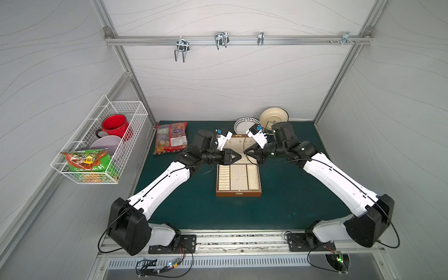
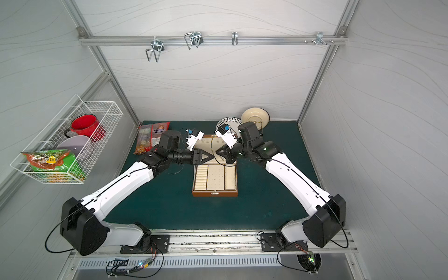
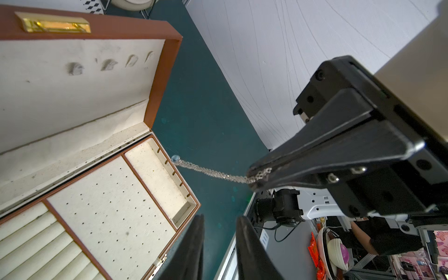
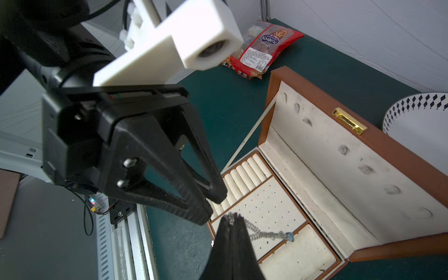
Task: Put jewelry chain into jewelry box
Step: Hang the necklace on the jewelry box clasp.
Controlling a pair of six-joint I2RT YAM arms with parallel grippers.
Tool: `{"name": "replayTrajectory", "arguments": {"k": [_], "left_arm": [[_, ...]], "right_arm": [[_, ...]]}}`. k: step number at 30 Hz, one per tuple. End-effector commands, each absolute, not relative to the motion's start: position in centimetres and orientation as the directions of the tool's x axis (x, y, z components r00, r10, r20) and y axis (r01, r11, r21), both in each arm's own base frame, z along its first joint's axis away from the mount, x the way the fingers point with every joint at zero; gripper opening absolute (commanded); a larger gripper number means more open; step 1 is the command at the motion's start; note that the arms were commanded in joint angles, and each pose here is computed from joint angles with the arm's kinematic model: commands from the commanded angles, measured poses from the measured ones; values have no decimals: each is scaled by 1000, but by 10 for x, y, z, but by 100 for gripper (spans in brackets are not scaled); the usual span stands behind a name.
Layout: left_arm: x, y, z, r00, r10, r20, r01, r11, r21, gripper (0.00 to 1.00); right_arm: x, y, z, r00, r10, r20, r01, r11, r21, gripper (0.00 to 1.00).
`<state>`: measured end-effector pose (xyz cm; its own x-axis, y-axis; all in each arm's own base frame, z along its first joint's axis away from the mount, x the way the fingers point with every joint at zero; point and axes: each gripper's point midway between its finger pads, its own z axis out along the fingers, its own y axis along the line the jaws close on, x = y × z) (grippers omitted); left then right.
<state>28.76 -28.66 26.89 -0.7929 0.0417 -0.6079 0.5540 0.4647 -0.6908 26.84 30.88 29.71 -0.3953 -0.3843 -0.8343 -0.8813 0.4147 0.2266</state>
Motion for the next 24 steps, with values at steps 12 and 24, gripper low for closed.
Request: {"name": "replayTrajectory", "arguments": {"k": [12,24], "left_arm": [[295,-305,289,-695,32,-718,656,437,-616,26],[302,-307,284,-683,26,-730,651,476,-592,24]], "right_arm": [[261,308,305,-410,-367,-835,-882,393,261,0],[257,306,308,-410,-359,-839,-883,388,265,0]]}}
